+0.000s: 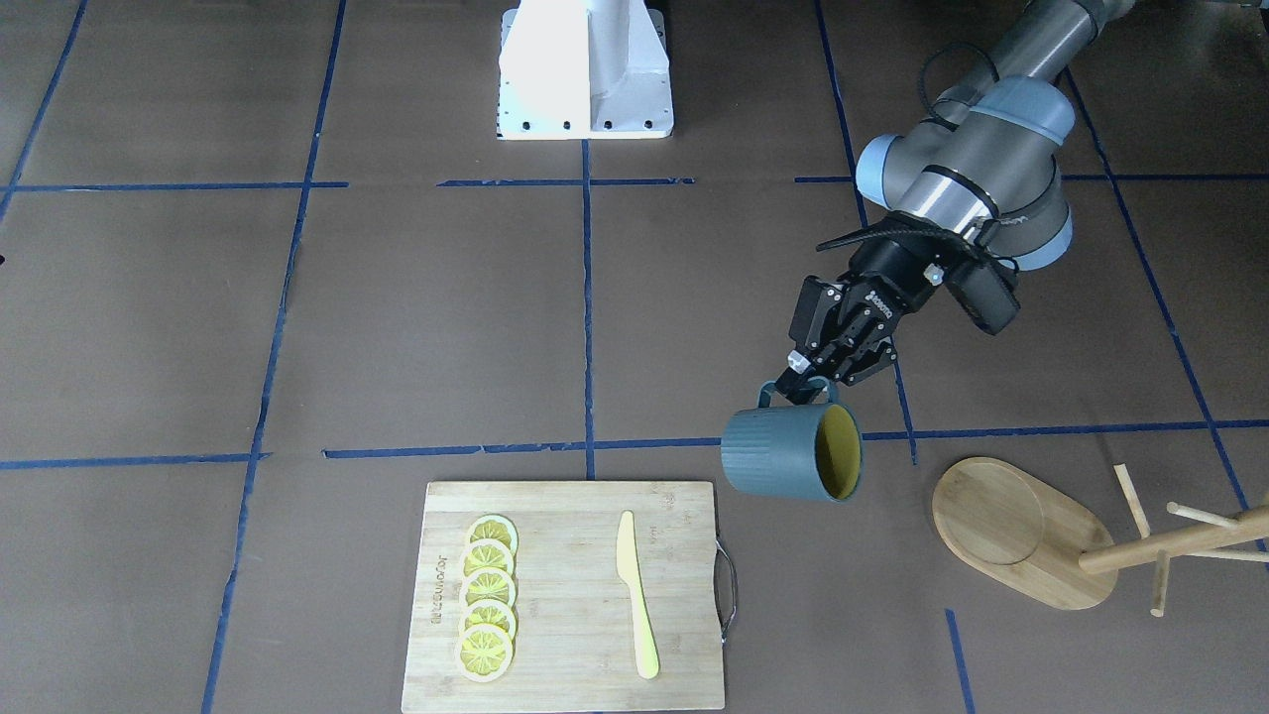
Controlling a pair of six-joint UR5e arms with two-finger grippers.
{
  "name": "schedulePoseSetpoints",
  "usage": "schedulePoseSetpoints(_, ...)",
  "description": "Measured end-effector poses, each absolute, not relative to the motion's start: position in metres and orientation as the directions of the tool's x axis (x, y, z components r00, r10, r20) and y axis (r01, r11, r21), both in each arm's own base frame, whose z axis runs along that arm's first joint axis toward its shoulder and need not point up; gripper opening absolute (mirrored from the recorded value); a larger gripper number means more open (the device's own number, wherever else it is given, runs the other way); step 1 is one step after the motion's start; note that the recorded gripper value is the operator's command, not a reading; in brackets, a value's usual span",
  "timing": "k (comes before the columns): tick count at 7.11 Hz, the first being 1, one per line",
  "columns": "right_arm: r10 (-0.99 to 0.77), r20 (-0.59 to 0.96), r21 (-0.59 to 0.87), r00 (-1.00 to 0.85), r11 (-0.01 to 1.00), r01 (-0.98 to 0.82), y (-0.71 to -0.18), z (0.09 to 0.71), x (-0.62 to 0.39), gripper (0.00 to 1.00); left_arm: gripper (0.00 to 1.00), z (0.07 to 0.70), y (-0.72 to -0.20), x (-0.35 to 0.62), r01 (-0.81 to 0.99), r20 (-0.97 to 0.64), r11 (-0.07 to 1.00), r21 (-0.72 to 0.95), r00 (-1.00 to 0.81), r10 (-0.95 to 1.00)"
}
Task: Hang cup on storage rack
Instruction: 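Lift the mug by its handle with the left gripper toward the rack, then raise the mug over a rack peg with the left gripper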
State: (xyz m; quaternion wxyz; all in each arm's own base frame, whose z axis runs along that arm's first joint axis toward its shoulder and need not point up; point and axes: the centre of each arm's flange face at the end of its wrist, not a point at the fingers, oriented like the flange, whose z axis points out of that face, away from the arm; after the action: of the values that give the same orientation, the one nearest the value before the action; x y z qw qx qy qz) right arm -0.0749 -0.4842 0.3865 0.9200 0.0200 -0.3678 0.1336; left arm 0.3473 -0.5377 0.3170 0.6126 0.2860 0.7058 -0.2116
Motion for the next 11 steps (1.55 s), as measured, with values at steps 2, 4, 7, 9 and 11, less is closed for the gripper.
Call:
schedulePoseSetpoints(2,0.234,0.682,-0.060,0.693,0.962,-0.267,-0.484,0.386,-0.072,0.99,0.00,0.340,-0.546,0.320,0.654,-0.976,0.744,-0.138,-0.219,0.011)
schedulePoseSetpoints(4,0.233,0.682,-0.054,0.693,0.961,-0.270,-0.485,0.384,-0.071,0.99,0.00,0.360,-0.565,0.287,0.653,-0.941,0.694,-0.304,-0.320,-0.112)
schedulePoseSetpoints(7,0.231,0.685,-0.046,0.691,0.960,-0.275,-0.483,0.380,-0.068,0.99,0.00,0.380,-0.577,0.251,0.546,-0.808,0.634,-0.548,-0.542,-0.231)
schedulePoseSetpoints(9,0.235,0.686,-0.043,0.689,0.958,-0.284,-0.482,0.379,-0.063,0.99,0.00,0.401,-0.579,0.234,0.444,-0.703,0.612,-0.655,-0.655,-0.277)
schedulePoseSetpoints(11,0.239,0.687,-0.040,0.686,0.956,-0.292,-0.481,0.378,-0.058,0.99,0.00,0.427,-0.587,0.209,0.377,-0.617,0.576,-0.726,-0.726,-0.303)
